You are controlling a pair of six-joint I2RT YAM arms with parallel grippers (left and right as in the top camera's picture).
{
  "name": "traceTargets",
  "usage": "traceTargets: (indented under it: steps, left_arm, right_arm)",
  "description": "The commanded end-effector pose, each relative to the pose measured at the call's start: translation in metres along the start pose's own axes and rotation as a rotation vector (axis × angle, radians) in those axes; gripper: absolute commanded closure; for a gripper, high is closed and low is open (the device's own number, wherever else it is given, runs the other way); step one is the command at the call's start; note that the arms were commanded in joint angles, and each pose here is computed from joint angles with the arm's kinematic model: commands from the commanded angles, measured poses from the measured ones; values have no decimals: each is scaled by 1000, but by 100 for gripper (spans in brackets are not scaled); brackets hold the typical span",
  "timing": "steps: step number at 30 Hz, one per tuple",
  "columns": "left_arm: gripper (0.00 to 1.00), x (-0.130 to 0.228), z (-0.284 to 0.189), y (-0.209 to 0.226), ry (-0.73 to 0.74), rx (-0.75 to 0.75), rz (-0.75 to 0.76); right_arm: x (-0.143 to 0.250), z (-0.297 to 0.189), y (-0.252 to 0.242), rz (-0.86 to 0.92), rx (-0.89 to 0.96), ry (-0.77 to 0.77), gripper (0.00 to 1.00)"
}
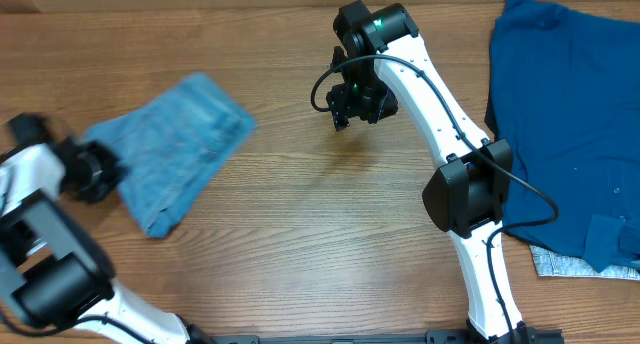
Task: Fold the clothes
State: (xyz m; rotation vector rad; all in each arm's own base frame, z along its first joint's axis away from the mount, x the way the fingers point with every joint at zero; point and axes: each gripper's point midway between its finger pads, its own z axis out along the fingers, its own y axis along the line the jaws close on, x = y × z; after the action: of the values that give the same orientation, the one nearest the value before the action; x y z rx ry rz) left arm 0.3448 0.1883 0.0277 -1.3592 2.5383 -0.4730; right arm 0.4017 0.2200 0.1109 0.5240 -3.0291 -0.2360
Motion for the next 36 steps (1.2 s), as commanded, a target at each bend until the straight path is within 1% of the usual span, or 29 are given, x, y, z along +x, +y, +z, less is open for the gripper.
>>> traceTargets:
  steps: [1,3,4,5,6,7,9,10,13,15,17,18,22,26,27,29,30,31,32,33,34,36]
  left_arm:
    - [96,-39,-39,68,-113,-17,-237]
    - [96,-43,-53,98,-126,18,-333]
    - [95,-45,-57,105,-132,31,-354]
    - [86,-46,-62,112,-139,49,-359]
    - [57,-47,-66,117,-141,77,-378]
    - [44,-46,-68,118,-137,98,-391]
    - [40,-45,-69,115,-130,124,-392]
    - [39,-43,-68,107,-112,155,-388]
    - [39,-35,-68,96,-74,198,-379]
    - [37,-30,-69,91,-51,213,-375]
    - [30,-29,-75,89,-59,211,-351]
    - [28,-29,-80,90,-68,195,-349]
    - [27,-35,-111,90,-146,127,-321]
    - [28,-39,-154,67,-236,138,-251]
    - [29,-39,-165,55,-258,150,-208]
    - [38,-33,-181,24,-295,179,-99]
    - [45,-27,-183,7,-299,181,-28]
    - [55,-23,-181,-5,-291,185,22]
    - [70,-14,-173,-21,-262,179,90]
    - [81,-8,-163,-29,-242,140,137]
    - [86,-4,-154,-32,-231,84,169]
    - [86,3,-132,-35,-221,-76,244]
  right_arm:
    - [-4,-9,4,-5,-11,-32,29]
    - [-4,-9,4,-5,-11,-33,29]
    - [-4,-9,4,-6,-12,-34,29]
    - [-5,-9,4,-6,-12,-36,29]
    - [-5,-9,4,-5,-12,-36,29]
    - [-5,-9,4,-5,-12,-35,29]
    - [-4,-9,4,-5,-12,-35,29]
    - [-5,-9,4,-5,-12,-36,29]
    - [-5,-9,4,-6,-12,-38,28]
    - [-6,-9,4,-6,-12,-39,28]
    - [-6,-9,4,-6,-12,-39,28]
    - [-6,-9,4,-6,-12,-40,28]
    - [-6,-9,4,-6,-12,-40,28]
    - [-8,-9,5,-8,-13,-50,28]
    - [-9,-9,5,-8,-13,-51,28]
    - [-9,-10,5,-9,-14,-54,28]
    - [-9,-10,5,-9,-14,-54,28]
    - [-9,-10,5,-9,-14,-54,28]
    - [-9,-10,5,-9,-14,-54,28]
    - [-9,-10,5,-9,-14,-55,28]
    - [-9,-10,5,-9,-14,-55,27]
    - [-9,-10,5,-8,-14,-53,27]
